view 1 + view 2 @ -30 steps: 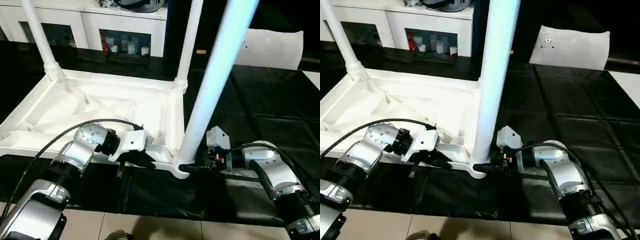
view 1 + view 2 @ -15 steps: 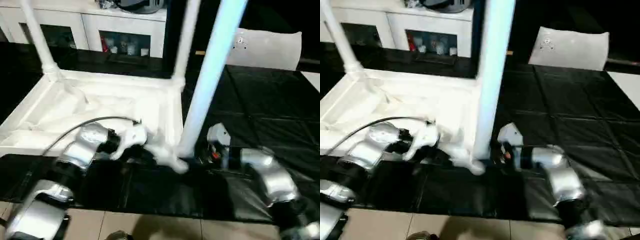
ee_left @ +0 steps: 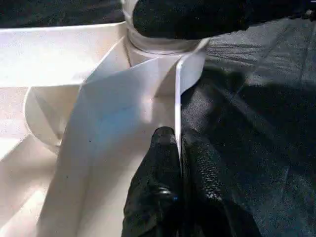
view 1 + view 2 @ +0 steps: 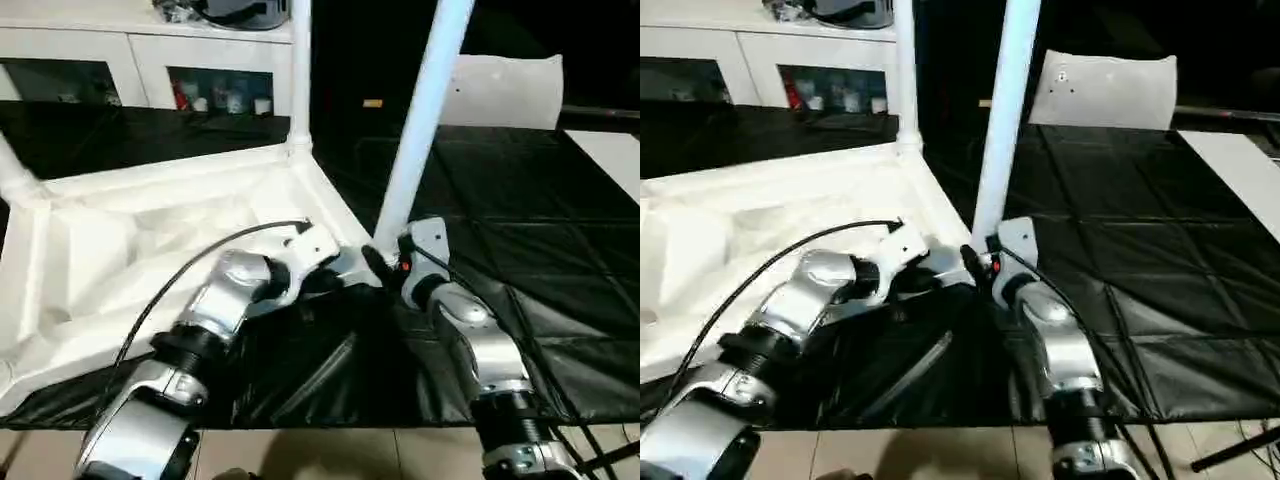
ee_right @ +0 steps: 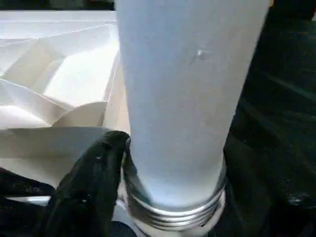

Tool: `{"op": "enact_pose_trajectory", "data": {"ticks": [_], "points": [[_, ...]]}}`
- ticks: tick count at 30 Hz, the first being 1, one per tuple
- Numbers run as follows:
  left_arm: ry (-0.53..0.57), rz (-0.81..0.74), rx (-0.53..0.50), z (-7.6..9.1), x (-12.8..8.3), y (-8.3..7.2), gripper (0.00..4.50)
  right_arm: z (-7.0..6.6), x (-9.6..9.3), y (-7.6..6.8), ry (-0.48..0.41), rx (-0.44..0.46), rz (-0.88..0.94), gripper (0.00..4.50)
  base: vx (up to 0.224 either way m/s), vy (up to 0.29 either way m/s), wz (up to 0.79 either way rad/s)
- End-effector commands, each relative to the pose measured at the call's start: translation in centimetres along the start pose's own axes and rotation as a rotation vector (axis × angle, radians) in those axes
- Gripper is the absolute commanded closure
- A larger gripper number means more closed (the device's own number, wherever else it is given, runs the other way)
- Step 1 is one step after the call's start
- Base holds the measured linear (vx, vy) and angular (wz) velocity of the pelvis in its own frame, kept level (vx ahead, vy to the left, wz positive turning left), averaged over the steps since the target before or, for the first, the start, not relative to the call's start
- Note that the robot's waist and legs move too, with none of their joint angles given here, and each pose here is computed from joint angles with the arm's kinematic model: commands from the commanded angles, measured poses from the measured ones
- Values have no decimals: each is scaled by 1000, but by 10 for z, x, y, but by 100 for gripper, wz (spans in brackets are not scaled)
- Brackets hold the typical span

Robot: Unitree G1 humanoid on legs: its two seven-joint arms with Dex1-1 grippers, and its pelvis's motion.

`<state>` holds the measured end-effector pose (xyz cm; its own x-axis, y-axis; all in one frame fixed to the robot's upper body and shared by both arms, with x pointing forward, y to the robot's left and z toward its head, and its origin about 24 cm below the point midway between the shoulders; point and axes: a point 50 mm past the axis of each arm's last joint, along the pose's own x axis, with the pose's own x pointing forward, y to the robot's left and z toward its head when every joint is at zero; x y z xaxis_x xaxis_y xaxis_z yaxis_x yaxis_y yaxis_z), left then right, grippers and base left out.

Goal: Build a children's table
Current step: Rotate leg to tighten

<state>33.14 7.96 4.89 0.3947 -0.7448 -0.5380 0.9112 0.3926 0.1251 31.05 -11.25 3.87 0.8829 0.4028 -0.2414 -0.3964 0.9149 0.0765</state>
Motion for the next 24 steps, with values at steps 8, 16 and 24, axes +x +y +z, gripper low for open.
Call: {"op": "enact_pose_trajectory", "data": {"ticks": [8,16,24], "points": [[-28,-123,82,-8,-12,-5,450,1,-16,-1,-40,-14,250,46,0,0,0],[-19,-324,183,-23,-37,-3,450,15,-38,-28,-9,-210,527,12,0,0,0],[17,-417,246,-26,-50,4,450,24,-50,-33,12,-252,747,12,0,0,0]]}}
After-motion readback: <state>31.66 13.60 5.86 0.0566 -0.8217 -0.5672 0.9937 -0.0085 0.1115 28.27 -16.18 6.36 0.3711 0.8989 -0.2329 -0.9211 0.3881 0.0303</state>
